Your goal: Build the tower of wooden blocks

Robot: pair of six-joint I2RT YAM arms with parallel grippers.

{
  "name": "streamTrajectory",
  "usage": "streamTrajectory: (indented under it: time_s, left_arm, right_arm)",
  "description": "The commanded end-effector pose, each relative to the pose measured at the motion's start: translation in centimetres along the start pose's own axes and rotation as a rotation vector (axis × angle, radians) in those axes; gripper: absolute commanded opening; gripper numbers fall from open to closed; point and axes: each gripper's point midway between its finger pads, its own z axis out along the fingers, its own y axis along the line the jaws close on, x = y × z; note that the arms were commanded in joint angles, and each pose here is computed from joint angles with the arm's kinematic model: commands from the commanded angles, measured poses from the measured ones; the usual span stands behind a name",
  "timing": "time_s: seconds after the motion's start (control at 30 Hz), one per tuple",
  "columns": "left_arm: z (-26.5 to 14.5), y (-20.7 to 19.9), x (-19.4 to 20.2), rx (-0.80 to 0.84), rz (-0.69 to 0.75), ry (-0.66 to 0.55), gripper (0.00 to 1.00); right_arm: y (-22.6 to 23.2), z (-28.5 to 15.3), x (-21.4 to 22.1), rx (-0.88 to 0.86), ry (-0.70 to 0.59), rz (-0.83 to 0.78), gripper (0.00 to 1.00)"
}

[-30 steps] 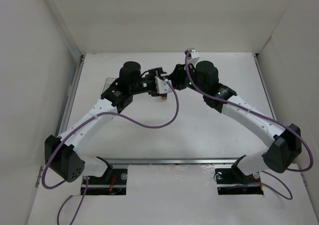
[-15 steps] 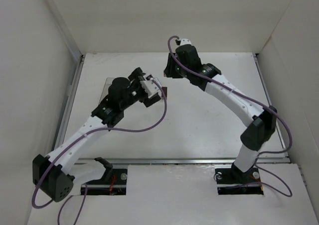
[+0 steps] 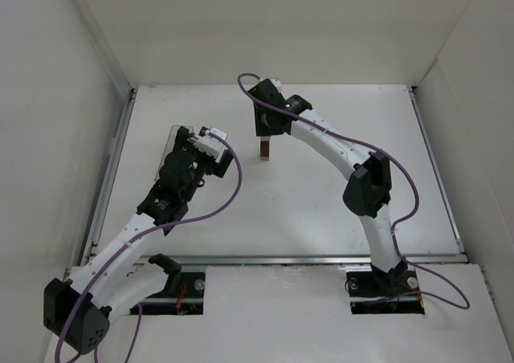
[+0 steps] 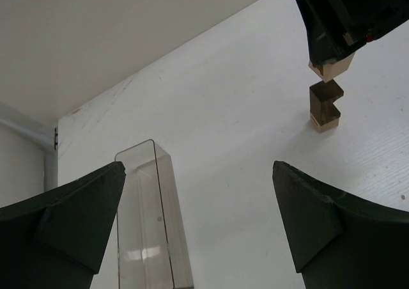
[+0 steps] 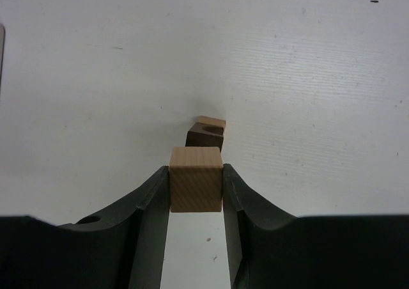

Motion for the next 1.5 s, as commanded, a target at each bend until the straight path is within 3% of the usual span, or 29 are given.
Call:
streamTrajectory:
  time_s: [0.0, 0.5, 1.47]
  left_arm:
    - [-0.6, 1.7, -2.3, -0.078, -0.086, -0.106, 1.0]
    - [-0.6, 1.5, -1.0, -0.067, -0.104, -0.11, 1.0]
    - [-0.9, 1.4, -0.5, -0.057, -0.103, -0.112, 1.0]
  right_arm:
    - [0.5, -1.9, -1.7, 0.009, -0.045, 0.008, 0.0]
    - [1.0, 1.6, 0.6, 0.035, 0.02, 0.01, 0.0]
    - [0.7, 1.6, -0.6, 0.084, -0.035, 0.143, 0.0]
